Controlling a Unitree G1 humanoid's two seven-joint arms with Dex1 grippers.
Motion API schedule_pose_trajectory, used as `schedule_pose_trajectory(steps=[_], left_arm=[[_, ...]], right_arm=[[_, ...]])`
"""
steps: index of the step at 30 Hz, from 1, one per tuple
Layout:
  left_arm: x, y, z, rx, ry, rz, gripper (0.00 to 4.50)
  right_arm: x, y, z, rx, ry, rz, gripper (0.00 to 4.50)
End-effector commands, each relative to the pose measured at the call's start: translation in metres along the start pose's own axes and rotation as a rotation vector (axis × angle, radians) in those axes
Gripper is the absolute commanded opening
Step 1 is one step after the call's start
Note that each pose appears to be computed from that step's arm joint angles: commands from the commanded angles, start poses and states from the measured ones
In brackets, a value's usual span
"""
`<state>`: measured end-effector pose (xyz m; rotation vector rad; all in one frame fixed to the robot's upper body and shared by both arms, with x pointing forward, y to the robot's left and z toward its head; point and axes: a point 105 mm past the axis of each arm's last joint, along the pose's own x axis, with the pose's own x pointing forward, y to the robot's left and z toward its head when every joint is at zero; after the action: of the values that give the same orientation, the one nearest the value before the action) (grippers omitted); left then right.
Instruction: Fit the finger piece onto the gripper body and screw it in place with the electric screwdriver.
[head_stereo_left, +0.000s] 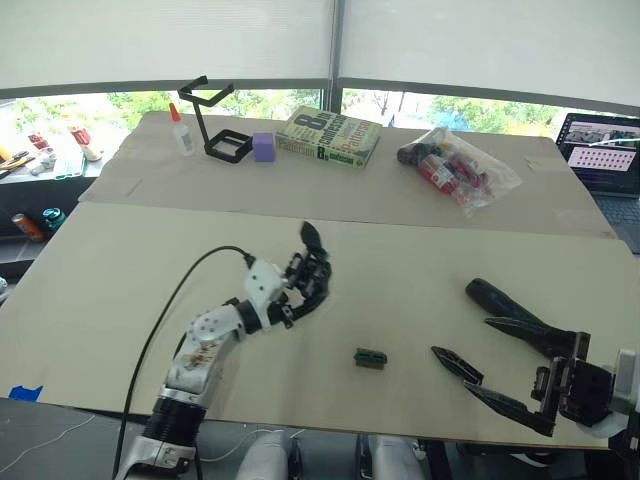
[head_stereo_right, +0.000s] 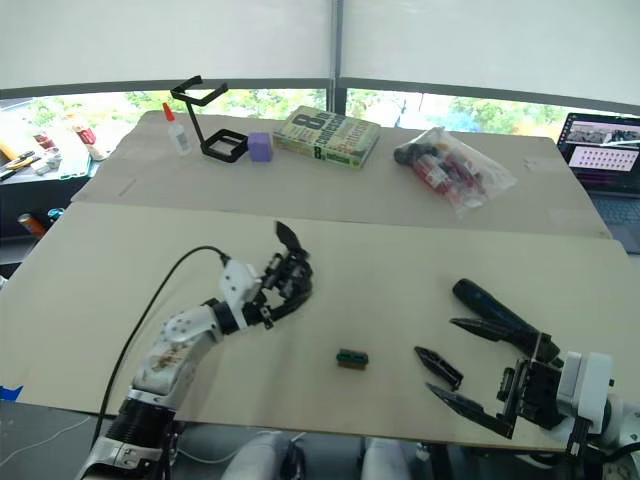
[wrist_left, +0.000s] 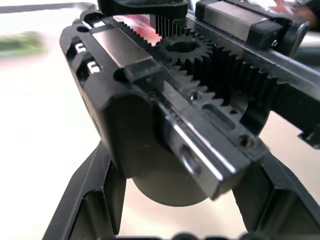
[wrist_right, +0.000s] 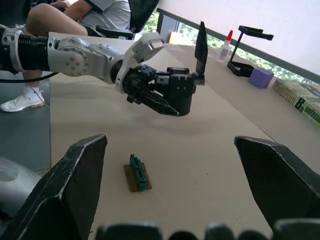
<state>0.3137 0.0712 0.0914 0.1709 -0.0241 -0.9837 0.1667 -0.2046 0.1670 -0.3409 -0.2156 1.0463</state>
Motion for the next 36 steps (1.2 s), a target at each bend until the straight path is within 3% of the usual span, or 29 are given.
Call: schedule_pose_trajectory(steps=[1, 10, 17, 19, 22, 30, 36], left_arm=[[0.014, -0.003, 0.017, 0.051, -0.058, -0.025, 2.34], [0.037, -0.026, 0.000, 0.037, -0.011, -0.148, 2.34], [0.041, -0.026, -0.004, -0.024, 0.005, -0.139, 2.34], [0.040, -0.026, -0.002, -0.037, 0.003, -0.141, 3.38], [0.033, -0.025, -0.003, -0.046, 0.009, -0.159, 4.47], [-0.012, 0.006, -0.013, -0.021, 0.084, -0.232, 4.47], [-0.002, 0.019, -0.010, 0.040, 0.083, -0.380, 4.47]], right_arm=[[0.002, 0.002, 0.013, -0.048, -0.027, -0.010, 4.50], [0.001, 0.010, 0.014, -0.046, -0.006, -0.053, 4.50], [0.002, 0.012, 0.014, -0.044, 0.003, -0.071, 4.50], [0.002, 0.012, 0.015, -0.043, 0.003, -0.074, 4.50], [0.003, 0.012, 0.015, -0.042, 0.002, -0.078, 4.50], [0.001, 0.009, 0.014, -0.043, 0.007, -0.090, 4.50], [0.001, 0.009, 0.013, -0.040, 0.011, -0.094, 4.50]])
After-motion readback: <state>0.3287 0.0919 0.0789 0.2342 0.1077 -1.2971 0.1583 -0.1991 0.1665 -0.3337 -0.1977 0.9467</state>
